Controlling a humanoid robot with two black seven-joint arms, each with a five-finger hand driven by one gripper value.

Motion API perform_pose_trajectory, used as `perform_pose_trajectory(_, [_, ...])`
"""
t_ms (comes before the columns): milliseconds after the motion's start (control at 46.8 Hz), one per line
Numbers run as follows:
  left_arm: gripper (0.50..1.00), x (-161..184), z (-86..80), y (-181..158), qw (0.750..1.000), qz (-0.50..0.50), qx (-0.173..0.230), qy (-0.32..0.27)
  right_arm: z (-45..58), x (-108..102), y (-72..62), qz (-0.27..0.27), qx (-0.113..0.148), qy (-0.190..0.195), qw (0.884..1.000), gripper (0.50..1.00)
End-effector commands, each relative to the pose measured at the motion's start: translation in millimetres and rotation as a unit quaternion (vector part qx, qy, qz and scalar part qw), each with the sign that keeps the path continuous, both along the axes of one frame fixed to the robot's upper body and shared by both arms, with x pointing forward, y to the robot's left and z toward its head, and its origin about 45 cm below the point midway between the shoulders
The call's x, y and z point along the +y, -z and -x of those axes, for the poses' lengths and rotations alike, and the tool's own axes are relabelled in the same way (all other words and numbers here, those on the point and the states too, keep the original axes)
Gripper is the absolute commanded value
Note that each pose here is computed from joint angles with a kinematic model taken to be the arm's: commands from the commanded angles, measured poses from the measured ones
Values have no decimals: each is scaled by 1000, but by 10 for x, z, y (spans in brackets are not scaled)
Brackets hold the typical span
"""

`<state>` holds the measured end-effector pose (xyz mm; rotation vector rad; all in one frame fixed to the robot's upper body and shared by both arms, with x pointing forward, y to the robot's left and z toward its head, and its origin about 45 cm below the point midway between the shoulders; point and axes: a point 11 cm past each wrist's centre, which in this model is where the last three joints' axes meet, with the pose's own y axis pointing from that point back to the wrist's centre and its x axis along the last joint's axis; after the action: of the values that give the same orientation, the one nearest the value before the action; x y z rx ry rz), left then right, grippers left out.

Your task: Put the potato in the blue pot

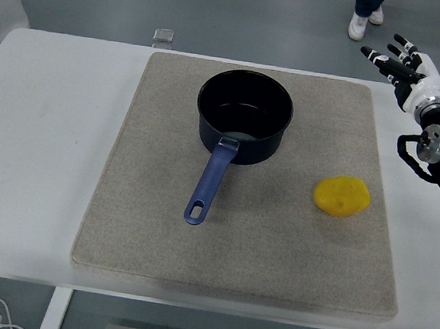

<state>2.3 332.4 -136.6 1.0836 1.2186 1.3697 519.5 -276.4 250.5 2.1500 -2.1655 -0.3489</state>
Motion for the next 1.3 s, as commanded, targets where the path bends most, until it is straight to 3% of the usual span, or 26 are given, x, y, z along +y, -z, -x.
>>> perform_pose_trajectory(0, [1000,8,-5,-1,1000,-2,-1,0,0,4,2,2,0,2,1000,950])
perform_pose_trajectory(748, [1000,3,48,2,1000,-1,4,-3,-10,32,-74,0,-6,-6,1000,950])
perform_pose_trajectory(1282, [1000,3,48,2,1000,-1,4,-3,11,70,-53,-1,-3,-10,1000,946])
